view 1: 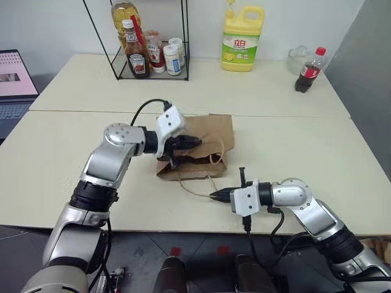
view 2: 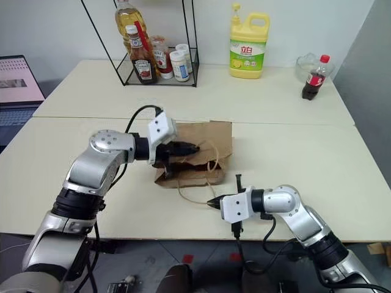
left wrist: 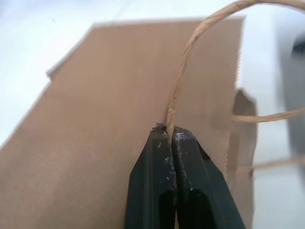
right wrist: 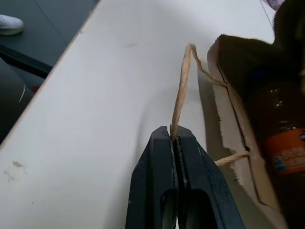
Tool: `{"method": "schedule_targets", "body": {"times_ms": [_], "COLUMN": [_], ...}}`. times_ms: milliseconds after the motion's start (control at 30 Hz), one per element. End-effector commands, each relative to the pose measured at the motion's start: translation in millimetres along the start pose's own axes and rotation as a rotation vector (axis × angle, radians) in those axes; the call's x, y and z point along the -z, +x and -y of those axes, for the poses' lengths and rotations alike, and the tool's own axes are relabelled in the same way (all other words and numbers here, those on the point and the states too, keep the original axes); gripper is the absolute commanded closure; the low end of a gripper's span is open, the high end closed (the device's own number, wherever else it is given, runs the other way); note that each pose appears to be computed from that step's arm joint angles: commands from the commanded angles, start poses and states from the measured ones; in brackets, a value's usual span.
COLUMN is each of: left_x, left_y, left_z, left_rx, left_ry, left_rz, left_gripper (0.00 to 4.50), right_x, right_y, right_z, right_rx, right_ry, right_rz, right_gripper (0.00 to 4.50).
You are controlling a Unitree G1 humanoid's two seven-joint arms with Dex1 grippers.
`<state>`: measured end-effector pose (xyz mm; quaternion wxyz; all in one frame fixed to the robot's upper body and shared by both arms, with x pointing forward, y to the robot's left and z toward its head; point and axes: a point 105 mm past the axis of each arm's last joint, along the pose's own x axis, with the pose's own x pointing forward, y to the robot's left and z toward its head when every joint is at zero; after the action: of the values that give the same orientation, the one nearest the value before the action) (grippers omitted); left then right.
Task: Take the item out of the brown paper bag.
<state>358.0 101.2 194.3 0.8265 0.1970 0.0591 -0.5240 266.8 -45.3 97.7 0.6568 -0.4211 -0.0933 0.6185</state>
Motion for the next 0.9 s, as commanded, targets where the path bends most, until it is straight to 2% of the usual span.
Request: {"method": "schedule_targets", "body": {"times_ms": [33, 267, 433, 533, 667, 900], "left_x": [-34.7, -71.7, -80.1, -78.2, -70.1, -69.8], "left_y": [-9.5, -22.4, -35.0, -37.4, -34.3, -30.2], "left_z": [-15.4, -50.3, -68.7, -68.7, -61.8, -53.7], "left_rx": [-0.073, -0.203, -0.269, -0.268, -0.253, -0.231], "left_ry": [-0.043, -0.135, -0.15, -0.142, -0.122, -0.144], "left_rz": [0.103, 0.201, 0.227, 0.225, 0.21, 0.231], "left_gripper": [4.5, 4.5, 4.5, 4.5, 4.5, 4.5], "right_x": [8.3, 26.5, 31.6, 28.3, 16.4, -1.3], "right_y": [4.4, 7.6, 6.2, 2.1, -7.6, -46.1], "right_z": [-6.6, -16.5, -13.2, -6.2, -1.4, 17.4], "right_rx": [-0.025, -0.068, -0.045, -0.005, 0.005, 0.069], "right_ry": [-0.038, -0.045, -0.003, 0.061, 0.144, 0.207], "right_rz": [-0.034, -0.098, -0.115, -0.096, -0.056, -0.06], "right_gripper": [4.48, 4.48, 4.48, 4.48, 3.61, 1.23]}}
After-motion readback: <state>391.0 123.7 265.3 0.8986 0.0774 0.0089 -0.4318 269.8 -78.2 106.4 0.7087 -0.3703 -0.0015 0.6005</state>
